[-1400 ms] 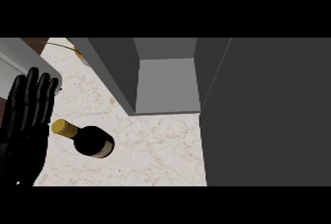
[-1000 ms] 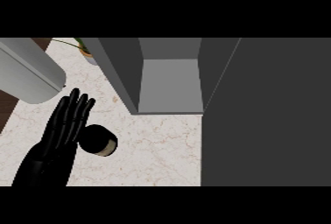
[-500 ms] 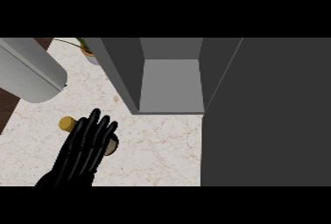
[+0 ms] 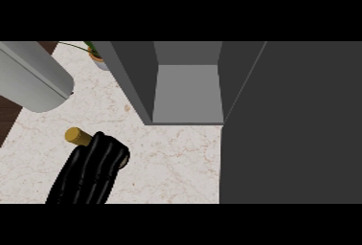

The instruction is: Pick up the wine, place it into the cabinet and close the cabinet

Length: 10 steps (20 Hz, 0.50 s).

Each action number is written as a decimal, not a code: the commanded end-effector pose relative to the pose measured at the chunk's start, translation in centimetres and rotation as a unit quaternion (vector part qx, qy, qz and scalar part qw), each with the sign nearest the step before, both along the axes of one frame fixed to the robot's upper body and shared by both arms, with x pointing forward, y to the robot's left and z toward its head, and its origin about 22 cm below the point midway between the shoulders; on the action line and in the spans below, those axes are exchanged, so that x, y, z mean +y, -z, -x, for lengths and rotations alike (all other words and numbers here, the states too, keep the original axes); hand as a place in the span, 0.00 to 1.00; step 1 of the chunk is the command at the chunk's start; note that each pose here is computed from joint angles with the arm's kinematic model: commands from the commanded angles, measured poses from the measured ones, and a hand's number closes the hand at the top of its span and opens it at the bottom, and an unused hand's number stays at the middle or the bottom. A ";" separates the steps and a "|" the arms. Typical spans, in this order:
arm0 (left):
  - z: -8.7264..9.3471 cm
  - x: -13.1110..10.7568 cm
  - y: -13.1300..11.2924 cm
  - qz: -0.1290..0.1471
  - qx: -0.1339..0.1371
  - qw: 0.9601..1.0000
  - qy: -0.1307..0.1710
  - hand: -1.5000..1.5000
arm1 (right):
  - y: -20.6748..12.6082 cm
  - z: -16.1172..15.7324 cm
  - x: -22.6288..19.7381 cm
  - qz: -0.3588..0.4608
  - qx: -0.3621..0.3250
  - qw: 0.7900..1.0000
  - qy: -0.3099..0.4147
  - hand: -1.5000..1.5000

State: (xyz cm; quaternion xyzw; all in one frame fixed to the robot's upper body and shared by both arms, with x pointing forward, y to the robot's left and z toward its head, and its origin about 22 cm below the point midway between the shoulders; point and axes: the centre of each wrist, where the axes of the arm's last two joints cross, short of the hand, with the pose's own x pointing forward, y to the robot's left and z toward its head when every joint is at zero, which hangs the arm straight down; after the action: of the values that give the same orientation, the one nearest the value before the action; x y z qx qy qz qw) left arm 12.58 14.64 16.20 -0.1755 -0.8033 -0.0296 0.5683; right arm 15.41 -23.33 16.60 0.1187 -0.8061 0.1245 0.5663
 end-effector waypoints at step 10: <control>2.1 2.2 -3.0 0.007 0.021 0.999 -0.047 0.00 | -3.3 1.6 0.7 -0.004 -0.016 1.000 0.007 0.00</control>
State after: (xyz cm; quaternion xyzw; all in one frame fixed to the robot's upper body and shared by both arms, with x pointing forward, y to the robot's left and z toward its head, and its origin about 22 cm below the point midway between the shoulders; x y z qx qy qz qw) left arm 12.19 15.25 17.34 -0.1536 -0.7864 -0.0055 0.5983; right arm 15.93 -22.96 17.75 0.1142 -0.8055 0.1225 0.5684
